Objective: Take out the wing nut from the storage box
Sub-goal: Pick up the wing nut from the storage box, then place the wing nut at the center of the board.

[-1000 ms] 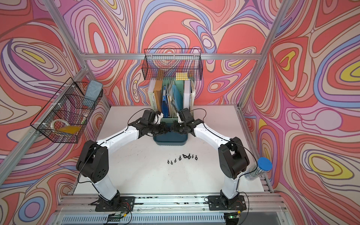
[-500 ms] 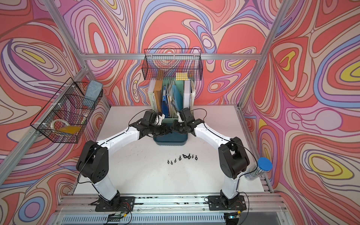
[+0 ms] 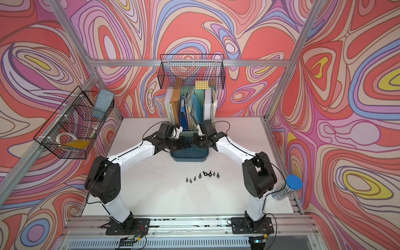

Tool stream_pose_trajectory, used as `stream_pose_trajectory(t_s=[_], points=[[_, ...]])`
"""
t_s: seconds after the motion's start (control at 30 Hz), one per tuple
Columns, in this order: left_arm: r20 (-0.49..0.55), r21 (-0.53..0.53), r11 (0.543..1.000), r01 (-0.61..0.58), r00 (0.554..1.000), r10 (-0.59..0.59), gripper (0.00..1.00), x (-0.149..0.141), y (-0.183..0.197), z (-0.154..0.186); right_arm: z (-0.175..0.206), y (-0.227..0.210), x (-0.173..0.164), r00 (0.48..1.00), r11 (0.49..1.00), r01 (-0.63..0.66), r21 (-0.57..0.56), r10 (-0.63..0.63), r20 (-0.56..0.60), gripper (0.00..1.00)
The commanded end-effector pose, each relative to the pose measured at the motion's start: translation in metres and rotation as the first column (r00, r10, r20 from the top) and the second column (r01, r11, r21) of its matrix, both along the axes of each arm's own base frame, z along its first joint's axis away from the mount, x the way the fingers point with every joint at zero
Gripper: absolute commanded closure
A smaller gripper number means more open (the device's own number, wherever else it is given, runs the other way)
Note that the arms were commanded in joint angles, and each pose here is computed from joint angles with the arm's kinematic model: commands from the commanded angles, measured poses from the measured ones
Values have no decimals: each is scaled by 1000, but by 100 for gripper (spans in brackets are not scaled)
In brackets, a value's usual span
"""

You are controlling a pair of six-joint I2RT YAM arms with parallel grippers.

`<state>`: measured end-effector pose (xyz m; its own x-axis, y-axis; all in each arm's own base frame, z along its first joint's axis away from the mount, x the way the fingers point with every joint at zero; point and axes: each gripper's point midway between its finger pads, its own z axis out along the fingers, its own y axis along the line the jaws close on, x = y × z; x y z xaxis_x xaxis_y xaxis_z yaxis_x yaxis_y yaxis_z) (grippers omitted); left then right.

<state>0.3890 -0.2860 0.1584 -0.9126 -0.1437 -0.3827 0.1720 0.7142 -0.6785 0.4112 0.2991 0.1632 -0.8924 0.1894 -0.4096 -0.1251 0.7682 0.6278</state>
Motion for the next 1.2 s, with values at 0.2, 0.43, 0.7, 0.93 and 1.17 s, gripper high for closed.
stream_pose_trajectory(t_s=[0.2, 0.43, 0.7, 0.93, 1.17], points=[[51, -28, 999, 19, 999, -17, 80, -1, -4, 20, -12, -3, -2, 1000, 999, -4, -34, 3, -19, 100], [51, -9, 1000, -4, 999, 5, 50, 1, 6, 21, -11, -27, -3, 999, 995, 34, -94, -36, -17, 100], [68, 16, 999, -38, 997, 37, 1, 10, 26, 24, -13, -87, -28, 992, 968, 110, -225, -120, -33, 100], [51, 114, 991, -69, 997, 63, 1, 16, 47, 15, -27, -136, -72, 984, 904, 117, -411, -162, -78, 100], [81, 242, 962, -126, 991, 110, 1, 26, 68, 14, -47, -176, -110, 960, 820, 118, -560, -239, -147, 100]])
